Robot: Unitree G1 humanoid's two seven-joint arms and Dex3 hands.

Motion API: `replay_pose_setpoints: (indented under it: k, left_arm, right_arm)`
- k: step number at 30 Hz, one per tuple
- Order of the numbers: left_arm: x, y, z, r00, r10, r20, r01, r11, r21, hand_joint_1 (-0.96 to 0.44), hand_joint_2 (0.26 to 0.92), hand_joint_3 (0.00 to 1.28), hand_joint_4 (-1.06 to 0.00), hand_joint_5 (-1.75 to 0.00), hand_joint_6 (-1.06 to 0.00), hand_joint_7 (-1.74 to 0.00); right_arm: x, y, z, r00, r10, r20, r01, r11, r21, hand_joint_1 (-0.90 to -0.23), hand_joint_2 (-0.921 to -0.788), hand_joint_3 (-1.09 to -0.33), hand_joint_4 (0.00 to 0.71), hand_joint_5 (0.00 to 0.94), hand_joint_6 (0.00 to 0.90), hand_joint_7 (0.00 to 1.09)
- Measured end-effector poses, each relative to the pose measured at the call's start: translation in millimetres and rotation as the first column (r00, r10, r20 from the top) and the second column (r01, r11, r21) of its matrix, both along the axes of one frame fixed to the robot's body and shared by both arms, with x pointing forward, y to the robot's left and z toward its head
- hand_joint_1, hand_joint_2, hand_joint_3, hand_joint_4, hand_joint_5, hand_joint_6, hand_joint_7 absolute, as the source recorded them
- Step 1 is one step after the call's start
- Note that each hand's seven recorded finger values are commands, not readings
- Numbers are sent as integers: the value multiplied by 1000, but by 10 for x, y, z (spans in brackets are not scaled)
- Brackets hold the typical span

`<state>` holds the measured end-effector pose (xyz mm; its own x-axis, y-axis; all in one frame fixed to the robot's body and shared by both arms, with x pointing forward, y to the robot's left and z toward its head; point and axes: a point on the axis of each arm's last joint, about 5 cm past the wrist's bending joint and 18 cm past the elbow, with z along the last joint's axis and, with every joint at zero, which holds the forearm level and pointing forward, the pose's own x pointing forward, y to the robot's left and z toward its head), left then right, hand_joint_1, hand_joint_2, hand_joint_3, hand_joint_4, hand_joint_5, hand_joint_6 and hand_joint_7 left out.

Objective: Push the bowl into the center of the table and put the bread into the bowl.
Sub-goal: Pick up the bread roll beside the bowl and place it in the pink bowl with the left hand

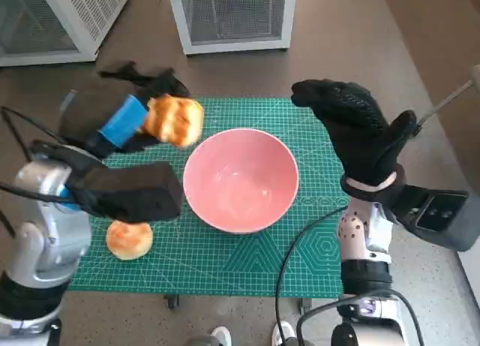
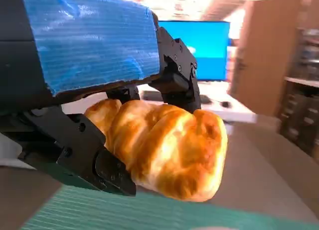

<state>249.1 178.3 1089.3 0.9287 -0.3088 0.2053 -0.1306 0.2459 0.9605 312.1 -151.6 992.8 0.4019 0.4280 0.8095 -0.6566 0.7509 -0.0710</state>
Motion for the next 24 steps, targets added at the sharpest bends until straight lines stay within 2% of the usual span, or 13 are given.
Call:
replay_pose_setpoints:
  k: [6,11,17,21,23,24]
  left_arm:
    - [2,-71,-24,992,-128,-17,128,992,-15,2,918,57,-726,-1152,-623,-1146]
    - [49,-82,-67,970,-235,-59,234,972,-30,1,920,79,-682,-1223,-616,-1131]
    - [106,-70,-116,940,-325,-105,321,946,-51,1,920,94,-646,-1312,-629,-1065]
    - [141,-64,-134,921,-366,-133,359,931,-68,0,920,109,-643,-1305,-595,-1109]
    - [150,-66,-139,914,-377,-147,369,926,-79,0,921,158,-570,-1317,-546,-1219]
    - [154,-68,-142,910,-384,-153,375,923,-88,-124,921,198,-503,-1098,-513,-1305]
  right_arm:
    - [-9,-7,-6,1000,0,-1,0,1000,1,-608,-921,-678,228,1,384,4]
    - [-17,-16,-17,1000,0,-5,0,1000,1,-607,-921,-680,227,1,384,4]
    - [-32,-32,-44,1000,-4,-13,4,1000,6,-607,-921,-680,222,0,383,4]
    - [-39,-37,-53,1000,-6,-16,6,1000,7,-609,-921,-677,221,0,382,3]
    - [-42,-39,-55,1000,-6,-16,7,1000,7,-609,-921,-675,220,0,381,2]
    - [-43,-39,-55,1000,-7,-15,7,1000,7,-609,-921,-674,220,0,380,2]
